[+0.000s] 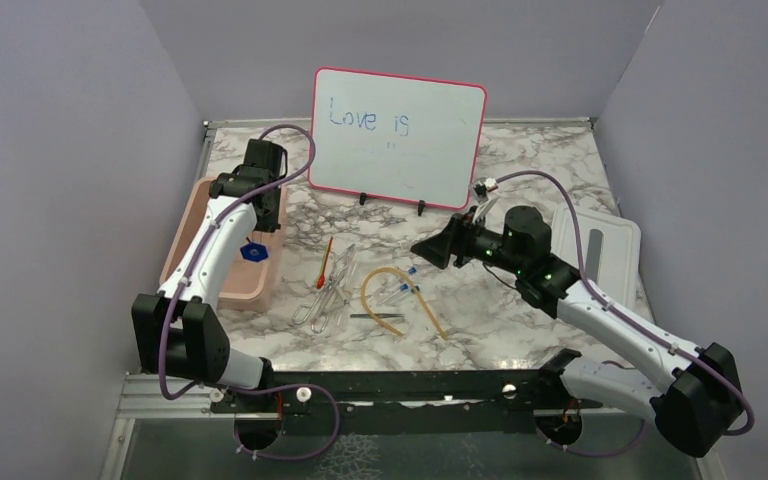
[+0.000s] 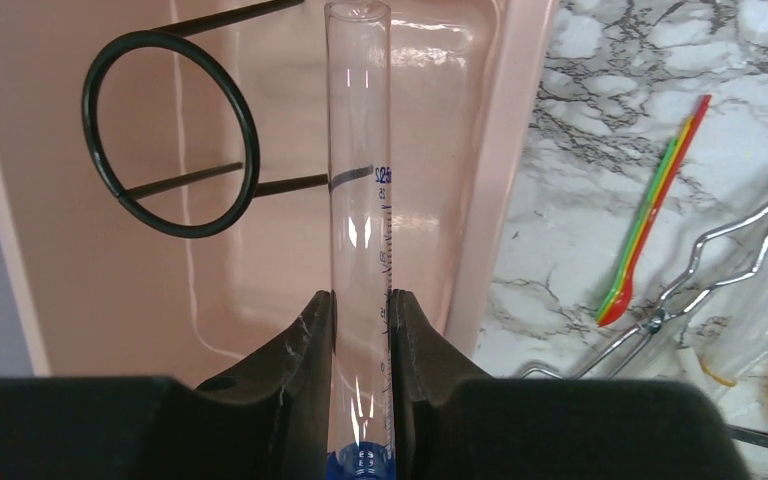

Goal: Organize the chemistry lab equipment

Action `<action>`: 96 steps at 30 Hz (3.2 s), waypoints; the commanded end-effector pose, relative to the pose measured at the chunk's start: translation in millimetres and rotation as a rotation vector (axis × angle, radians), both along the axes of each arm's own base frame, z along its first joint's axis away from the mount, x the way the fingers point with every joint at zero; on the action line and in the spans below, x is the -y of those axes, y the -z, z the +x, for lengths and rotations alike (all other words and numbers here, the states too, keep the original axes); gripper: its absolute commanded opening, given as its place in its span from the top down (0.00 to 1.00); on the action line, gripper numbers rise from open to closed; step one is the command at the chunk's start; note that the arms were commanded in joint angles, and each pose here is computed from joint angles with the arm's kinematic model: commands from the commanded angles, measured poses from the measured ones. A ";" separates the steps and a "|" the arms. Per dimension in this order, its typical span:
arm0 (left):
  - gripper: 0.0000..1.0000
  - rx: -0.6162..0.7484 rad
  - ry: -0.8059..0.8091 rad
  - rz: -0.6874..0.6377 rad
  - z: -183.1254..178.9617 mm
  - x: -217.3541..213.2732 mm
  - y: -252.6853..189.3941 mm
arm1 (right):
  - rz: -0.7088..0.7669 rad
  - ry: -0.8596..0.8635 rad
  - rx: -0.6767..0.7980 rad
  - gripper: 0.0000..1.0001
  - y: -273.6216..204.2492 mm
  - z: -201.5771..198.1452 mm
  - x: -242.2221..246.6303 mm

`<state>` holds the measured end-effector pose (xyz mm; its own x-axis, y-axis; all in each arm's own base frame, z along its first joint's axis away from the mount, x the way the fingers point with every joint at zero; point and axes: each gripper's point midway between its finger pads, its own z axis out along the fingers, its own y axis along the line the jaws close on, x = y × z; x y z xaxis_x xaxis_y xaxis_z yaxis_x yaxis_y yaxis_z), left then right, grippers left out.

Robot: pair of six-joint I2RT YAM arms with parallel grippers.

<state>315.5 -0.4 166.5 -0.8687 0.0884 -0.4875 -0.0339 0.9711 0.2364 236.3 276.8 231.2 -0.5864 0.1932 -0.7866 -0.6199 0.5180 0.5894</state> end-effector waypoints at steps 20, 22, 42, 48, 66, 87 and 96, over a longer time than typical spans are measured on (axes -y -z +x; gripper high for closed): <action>0.90 -0.103 0.112 -0.100 10.2 -8.0 70.5 | -0.039 -0.042 0.045 0.35 -3.5 -18.1 10.3; 0.90 -0.102 0.118 -0.108 10.7 -6.3 70.2 | -0.040 -0.038 0.049 0.35 -4.8 -18.7 11.6; 0.80 -0.096 0.022 -0.134 14.9 -12.3 95.3 | -0.023 -0.029 0.068 0.35 -15.9 -20.3 14.0; 0.76 -0.039 -0.004 -0.104 7.9 -22.9 107.1 | -0.022 -0.025 0.074 0.35 -19.2 -18.6 13.9; 0.69 0.094 -0.054 -0.233 18.1 -17.5 78.5 | -0.012 -0.024 0.063 0.35 -21.8 -17.2 12.1; 0.33 0.302 0.070 -0.455 19.6 25.8 -24.6 | -0.005 -0.009 0.069 0.35 -25.1 -17.7 14.6; 0.43 0.187 0.067 -0.495 34.7 32.5 8.0 | -0.001 -0.006 0.055 0.35 -18.8 -16.5 13.3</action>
